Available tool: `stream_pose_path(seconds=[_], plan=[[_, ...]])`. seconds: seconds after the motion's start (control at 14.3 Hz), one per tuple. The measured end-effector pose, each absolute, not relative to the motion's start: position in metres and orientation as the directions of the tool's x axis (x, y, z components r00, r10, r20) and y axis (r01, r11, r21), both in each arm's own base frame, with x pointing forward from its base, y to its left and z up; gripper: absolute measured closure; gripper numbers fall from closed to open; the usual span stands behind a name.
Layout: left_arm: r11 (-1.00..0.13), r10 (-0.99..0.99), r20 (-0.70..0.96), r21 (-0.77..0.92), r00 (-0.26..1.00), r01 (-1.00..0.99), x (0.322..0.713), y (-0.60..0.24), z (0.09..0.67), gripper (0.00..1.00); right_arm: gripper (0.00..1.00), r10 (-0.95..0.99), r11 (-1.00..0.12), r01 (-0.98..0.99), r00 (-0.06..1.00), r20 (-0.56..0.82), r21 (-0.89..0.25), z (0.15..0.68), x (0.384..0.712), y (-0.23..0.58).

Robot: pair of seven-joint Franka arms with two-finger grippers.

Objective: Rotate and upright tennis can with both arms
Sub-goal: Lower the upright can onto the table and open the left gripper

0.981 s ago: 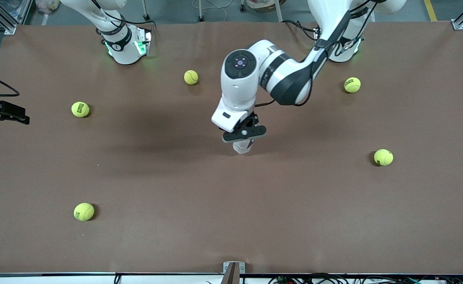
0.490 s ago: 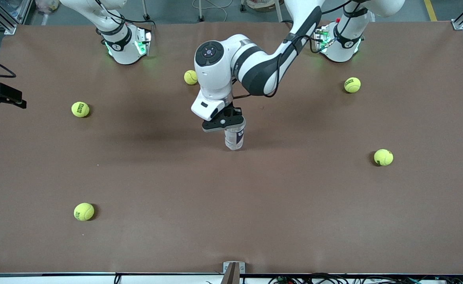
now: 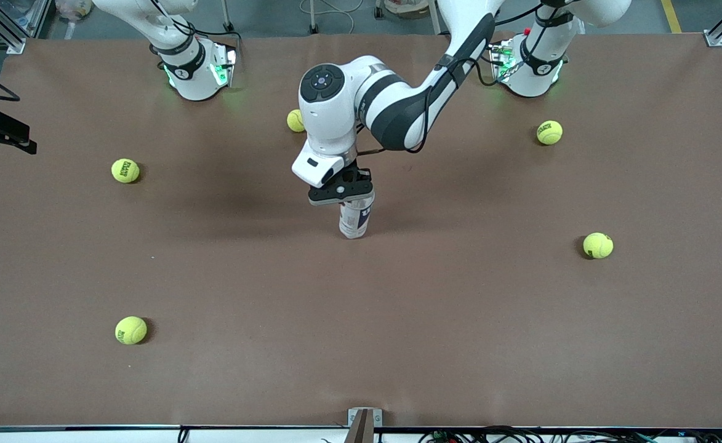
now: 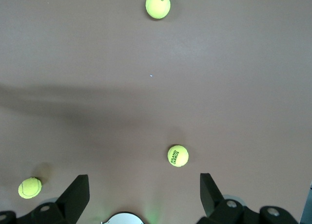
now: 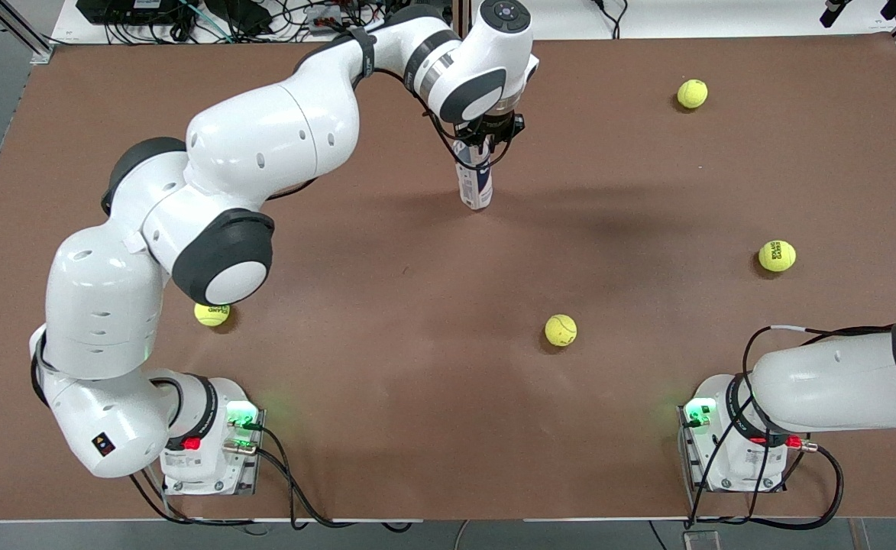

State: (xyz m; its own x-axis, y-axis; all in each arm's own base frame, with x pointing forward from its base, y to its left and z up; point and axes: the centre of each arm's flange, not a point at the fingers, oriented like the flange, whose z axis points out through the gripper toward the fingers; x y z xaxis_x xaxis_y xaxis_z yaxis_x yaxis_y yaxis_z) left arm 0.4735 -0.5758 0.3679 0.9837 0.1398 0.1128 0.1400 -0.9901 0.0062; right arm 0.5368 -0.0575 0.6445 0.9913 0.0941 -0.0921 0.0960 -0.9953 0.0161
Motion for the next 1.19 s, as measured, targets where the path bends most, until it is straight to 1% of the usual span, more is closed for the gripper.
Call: stream_pose_path(seconds=[0.07, 0.14, 0.21, 0.28, 0.35, 0.42, 0.49, 0.56, 0.63, 0.7, 0.77, 0.84, 0.91, 0.98, 1.12, 1.19], plan=[[-0.99, 0.14, 0.114, 0.009, 0.984, 0.14, 0.474, -0.576, 0.367, 0.6, 0.0, 0.094, -0.995, 0.096, 0.992, -0.085, 0.017, 0.648, 0.534, -0.058], [-0.99, 0.139, 0.114, 0.009, 0.984, 0.139, 0.474, -0.577, 0.366, 0.57, 0.0, 0.094, -0.995, 0.096, 0.993, -0.078, 0.018, 0.652, 0.532, -0.058], [-0.99, 0.139, 0.115, 0.01, 0.984, 0.139, 0.474, -0.577, 0.366, 0.57, 0.0, 0.094, -0.995, 0.096, 0.993, -0.072, 0.018, 0.656, 0.53, -0.058], [-0.99, 0.139, 0.116, 0.012, 0.983, 0.139, 0.474, -0.577, 0.367, 0.52, 0.0, 0.094, -0.995, 0.095, 0.993, -0.068, 0.018, 0.657, 0.529, -0.058], [-0.99, 0.14, 0.117, 0.016, 0.983, 0.139, 0.475, -0.578, 0.369, 0.52, 0.0, 0.094, -0.995, 0.096, 0.993, -0.066, 0.018, 0.658, 0.528, -0.058], [-0.99, 0.14, 0.12, 0.021, 0.983, 0.139, 0.475, -0.578, 0.371, 0.48, 0.0, 0.095, -0.995, 0.096, 0.993, -0.065, 0.018, 0.657, 0.529, -0.058], [-0.99, 0.141, 0.123, 0.026, 0.982, 0.139, 0.476, -0.579, 0.374, 0.4, 0.0, 0.096, -0.995, 0.097, 0.993, -0.065, 0.017, 0.656, 0.529, -0.057], [-0.99, 0.143, 0.127, 0.033, 0.982, 0.139, 0.476, -0.58, 0.379, 0.34, 0.0, 0.097, -0.995, 0.098, 0.993, -0.066, 0.016, 0.656, 0.529, -0.057], [-0.989, 0.146, 0.132, 0.042, 0.98, 0.141, 0.478, -0.58, 0.385, 0.34, 0.0, 0.098, -0.995, 0.099, 0.993, -0.065, 0.015, 0.655, 0.529, -0.056], [-0.987, 0.156, 0.138, 0.054, 0.978, 0.15, 0.479, -0.579, 0.393, 0.3, 0.0, 0.099, -0.995, 0.1, 0.993, -0.064, 0.012, 0.655, 0.529, -0.055], [-0.984, 0.172, 0.145, 0.068, 0.974, 0.163, 0.481, -0.577, 0.403, 0.3, 0.0, 0.1, -0.995, 0.101, 0.993, -0.063, 0.008, 0.656, 0.529, -0.055], [-0.98, 0.192, 0.154, 0.083, 0.969, 0.181, 0.485, -0.573, 0.414, 0.26, 0.0, 0.101, -0.995, 0.102, 0.993, -0.062, 0.005, 0.656, 0.528, -0.054], [-0.974, 0.216, 0.164, 0.101, 0.963, 0.201, 0.493, -0.565, 0.429, 0.26, 0.0, 0.102, -0.995, 0.102, 0.993, -0.062, 0.003, 0.656, 0.527, -0.054], [-0.968, 0.239, 0.175, 0.118, 0.955, 0.221, 0.503, -0.552, 0.444, 0.22, 0.0, 0.103, -0.995, 0.103, 0.993, -0.06, -0.003, 0.656, 0.525, -0.053], [-0.95, 0.3, 0.197, 0.154, 0.933, 0.273, 0.535, -0.513, 0.48, 0.03, 0.0, 0.104, -0.995, 0.103, 0.993, -0.047, -0.016, 0.657, 0.521, -0.052], [-0.944, 0.32, 0.206, 0.156, 0.925, 0.292, 0.552, -0.486, 0.497, 0.0, 0.0, 0.104, -0.995, 0.103, 0.994, -0.043, -0.019, 0.658, 0.518, -0.052]])
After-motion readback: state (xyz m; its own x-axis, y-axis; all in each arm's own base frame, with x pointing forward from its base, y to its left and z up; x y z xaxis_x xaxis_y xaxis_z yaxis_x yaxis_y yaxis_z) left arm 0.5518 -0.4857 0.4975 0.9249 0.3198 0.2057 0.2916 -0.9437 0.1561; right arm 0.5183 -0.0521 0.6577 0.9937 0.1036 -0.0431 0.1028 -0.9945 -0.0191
